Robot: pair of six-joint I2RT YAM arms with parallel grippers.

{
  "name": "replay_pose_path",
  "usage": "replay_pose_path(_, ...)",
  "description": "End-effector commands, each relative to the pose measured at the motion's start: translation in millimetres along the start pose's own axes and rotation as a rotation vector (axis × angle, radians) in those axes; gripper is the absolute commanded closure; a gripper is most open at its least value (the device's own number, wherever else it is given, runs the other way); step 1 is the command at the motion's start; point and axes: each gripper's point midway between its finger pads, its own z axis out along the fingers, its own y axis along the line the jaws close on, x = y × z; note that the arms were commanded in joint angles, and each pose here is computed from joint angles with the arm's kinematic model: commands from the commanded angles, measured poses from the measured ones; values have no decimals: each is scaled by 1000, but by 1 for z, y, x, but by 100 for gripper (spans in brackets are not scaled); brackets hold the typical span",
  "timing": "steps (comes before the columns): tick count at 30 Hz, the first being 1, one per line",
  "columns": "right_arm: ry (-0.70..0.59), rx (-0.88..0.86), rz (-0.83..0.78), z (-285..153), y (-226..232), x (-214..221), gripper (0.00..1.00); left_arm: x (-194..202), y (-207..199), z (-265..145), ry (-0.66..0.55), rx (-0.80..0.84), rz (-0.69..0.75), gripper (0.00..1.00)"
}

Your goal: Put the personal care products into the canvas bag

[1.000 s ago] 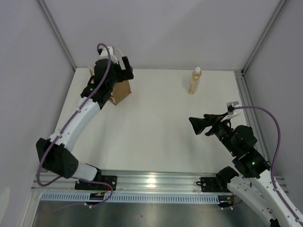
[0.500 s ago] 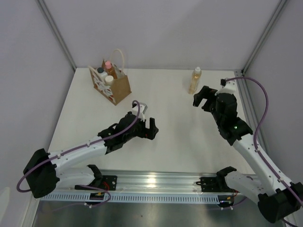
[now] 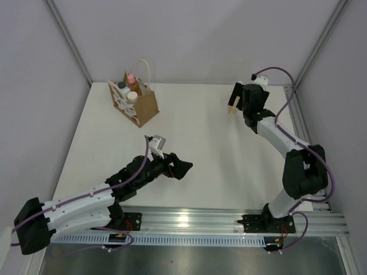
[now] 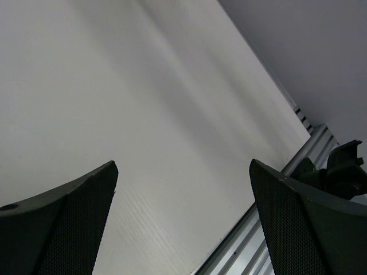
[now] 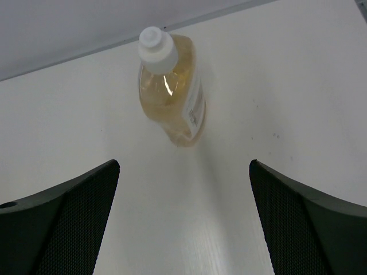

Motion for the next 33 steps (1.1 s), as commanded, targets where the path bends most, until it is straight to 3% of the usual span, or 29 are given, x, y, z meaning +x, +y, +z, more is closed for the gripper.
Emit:
replay_pose_path(1,-90,46,-25,35,8,-27,1,-34,-3,-13,-185,20,-63,1)
replay_pose_path(10,-109,108,-116,99,15,-33,3,-42,-8,-21,-218,44,-70,1)
replay_pose_path(22,-52,147,-170,156,19,-6,19,-39,-7,-15,-204,43,-59,1)
replay_pose_path(25,-42,147,-167,155,18,-1,32,-38,-6,-15,-205,38,-55,1)
replay_pose_path(26,-40,144,-171,155,19,0,41,-39,-6,-15,-208,36,-52,1)
replay_pose_path(29,-6,148,-188,147,17,8,56,-41,-4,-15,-218,25,-31,1)
replay_pose_path(33,-21,103,-150,122,34,15,67,-51,8,-18,-266,-40,0,1)
